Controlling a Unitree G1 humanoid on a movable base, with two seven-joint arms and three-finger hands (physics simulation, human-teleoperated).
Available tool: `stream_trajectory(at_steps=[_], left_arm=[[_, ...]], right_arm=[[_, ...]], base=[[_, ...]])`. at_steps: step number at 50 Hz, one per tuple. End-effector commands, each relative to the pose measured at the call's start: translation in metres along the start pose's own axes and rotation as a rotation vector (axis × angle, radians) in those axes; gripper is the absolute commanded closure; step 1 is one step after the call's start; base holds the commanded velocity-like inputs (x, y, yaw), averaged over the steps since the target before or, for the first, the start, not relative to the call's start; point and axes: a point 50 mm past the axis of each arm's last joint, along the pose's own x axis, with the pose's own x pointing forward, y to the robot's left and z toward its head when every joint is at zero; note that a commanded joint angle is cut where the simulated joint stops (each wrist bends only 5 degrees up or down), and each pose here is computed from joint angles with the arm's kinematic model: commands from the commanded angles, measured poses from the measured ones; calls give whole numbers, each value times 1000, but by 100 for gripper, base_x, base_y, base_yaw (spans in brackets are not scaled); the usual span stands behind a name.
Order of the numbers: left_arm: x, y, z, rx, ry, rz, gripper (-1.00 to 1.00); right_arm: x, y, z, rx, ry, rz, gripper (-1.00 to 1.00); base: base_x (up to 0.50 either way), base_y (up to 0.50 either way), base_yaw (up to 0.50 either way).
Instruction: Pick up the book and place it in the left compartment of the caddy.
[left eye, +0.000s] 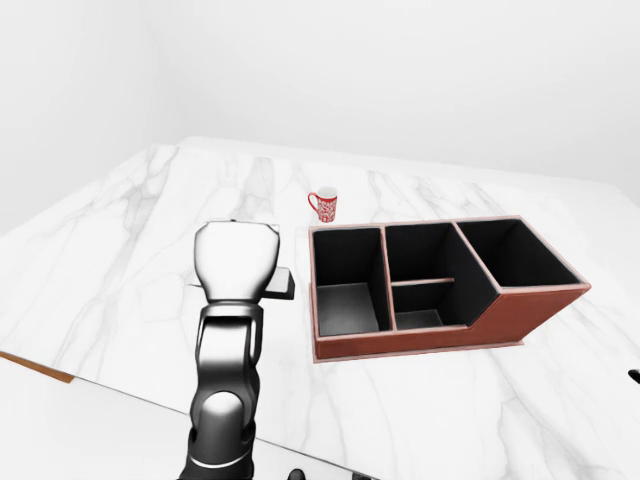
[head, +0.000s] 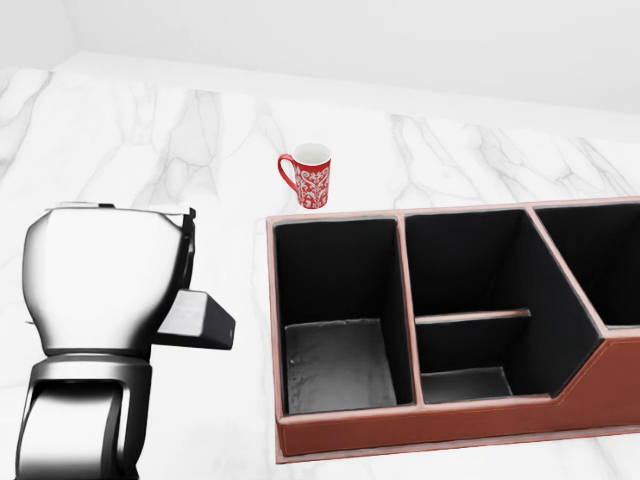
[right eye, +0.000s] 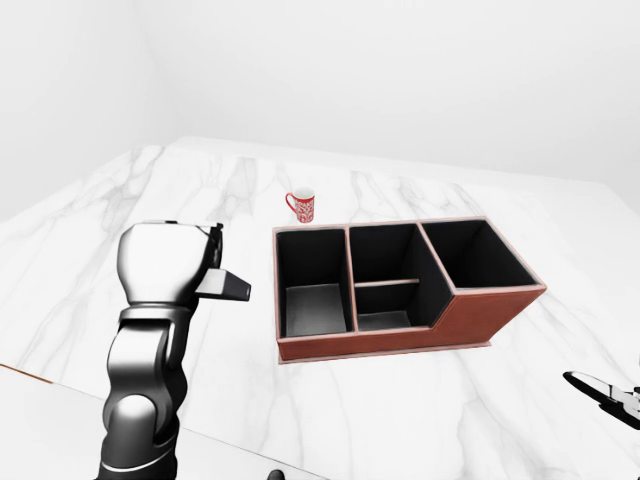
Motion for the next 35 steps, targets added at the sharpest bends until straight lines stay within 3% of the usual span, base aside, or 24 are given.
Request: stream_trajectory(at_steps=[1,23,35], left_arm=[[1,14,16,-31,-33,44,100],[0,20,52,-75,-121,55,100],[4,14,69,-97,-171,50,100]], right_arm=[[0,-1,1,3,1,1,-100],[-1,1,1,4,3,15,-100],[-2,1,1,7,3,18,-100]], base=[[0,0,0],[0,0,0],[0,0,0]])
